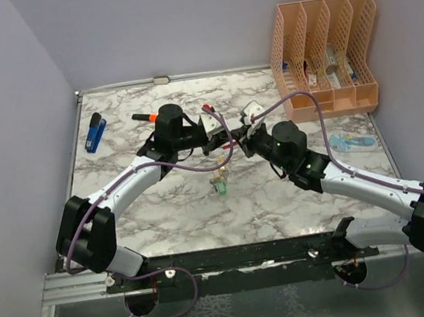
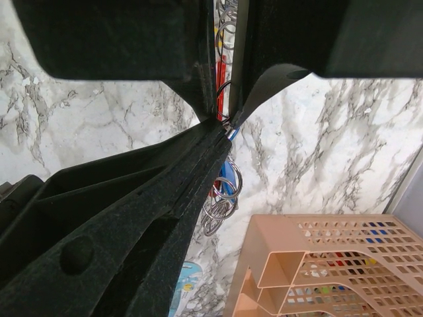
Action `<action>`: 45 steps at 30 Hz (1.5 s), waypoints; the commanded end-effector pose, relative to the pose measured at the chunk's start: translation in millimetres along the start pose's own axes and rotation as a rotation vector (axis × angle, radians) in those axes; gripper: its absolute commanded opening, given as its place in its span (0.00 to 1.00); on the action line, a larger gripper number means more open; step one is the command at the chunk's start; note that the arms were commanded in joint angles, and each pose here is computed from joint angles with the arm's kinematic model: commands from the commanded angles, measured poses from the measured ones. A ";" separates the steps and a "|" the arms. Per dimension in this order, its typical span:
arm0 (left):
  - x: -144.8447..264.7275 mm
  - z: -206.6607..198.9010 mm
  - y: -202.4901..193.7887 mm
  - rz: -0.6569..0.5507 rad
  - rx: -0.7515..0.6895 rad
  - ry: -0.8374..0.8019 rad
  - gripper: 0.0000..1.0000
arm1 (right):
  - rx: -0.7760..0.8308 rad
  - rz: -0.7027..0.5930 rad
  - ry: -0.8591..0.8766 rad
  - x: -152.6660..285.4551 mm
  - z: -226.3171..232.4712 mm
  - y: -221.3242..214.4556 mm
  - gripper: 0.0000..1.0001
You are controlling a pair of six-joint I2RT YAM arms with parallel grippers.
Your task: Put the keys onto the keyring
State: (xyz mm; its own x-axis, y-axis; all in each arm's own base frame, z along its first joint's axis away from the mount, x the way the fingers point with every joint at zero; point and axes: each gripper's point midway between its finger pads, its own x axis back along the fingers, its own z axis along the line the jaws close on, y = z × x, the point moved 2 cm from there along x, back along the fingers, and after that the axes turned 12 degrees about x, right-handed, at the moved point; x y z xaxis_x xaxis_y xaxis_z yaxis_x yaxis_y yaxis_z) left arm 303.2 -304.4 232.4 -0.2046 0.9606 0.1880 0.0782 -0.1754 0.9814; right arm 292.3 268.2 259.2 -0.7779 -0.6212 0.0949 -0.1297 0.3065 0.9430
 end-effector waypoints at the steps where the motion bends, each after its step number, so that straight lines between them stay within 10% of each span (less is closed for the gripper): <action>1: -0.1 -16.0 9.3 -0.028 -0.001 -0.071 0.00 | -0.002 -0.050 -0.054 6.9 -13.2 15.2 0.01; 23: 0.5 -7.5 2.3 0.034 -0.010 -0.033 0.00 | 0.008 -0.023 -0.072 9.2 -17.5 13.7 0.02; 34: 3.8 6.3 -3.5 0.091 -0.059 0.038 0.00 | 0.065 0.068 0.079 26.7 1.7 -1.4 0.38; 45: 6.2 5.9 -3.3 0.112 -0.064 0.040 0.00 | 0.043 0.080 0.140 19.3 15.9 -11.6 0.41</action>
State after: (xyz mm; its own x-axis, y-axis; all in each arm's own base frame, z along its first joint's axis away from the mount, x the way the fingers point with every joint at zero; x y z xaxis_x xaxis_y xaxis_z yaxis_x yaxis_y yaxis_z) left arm 302.2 -293.4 211.6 -0.2204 0.9221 0.3179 0.0887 -0.3056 0.9480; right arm 268.9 256.3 242.6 -0.7194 -0.6579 0.2229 -0.0902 0.4066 0.9091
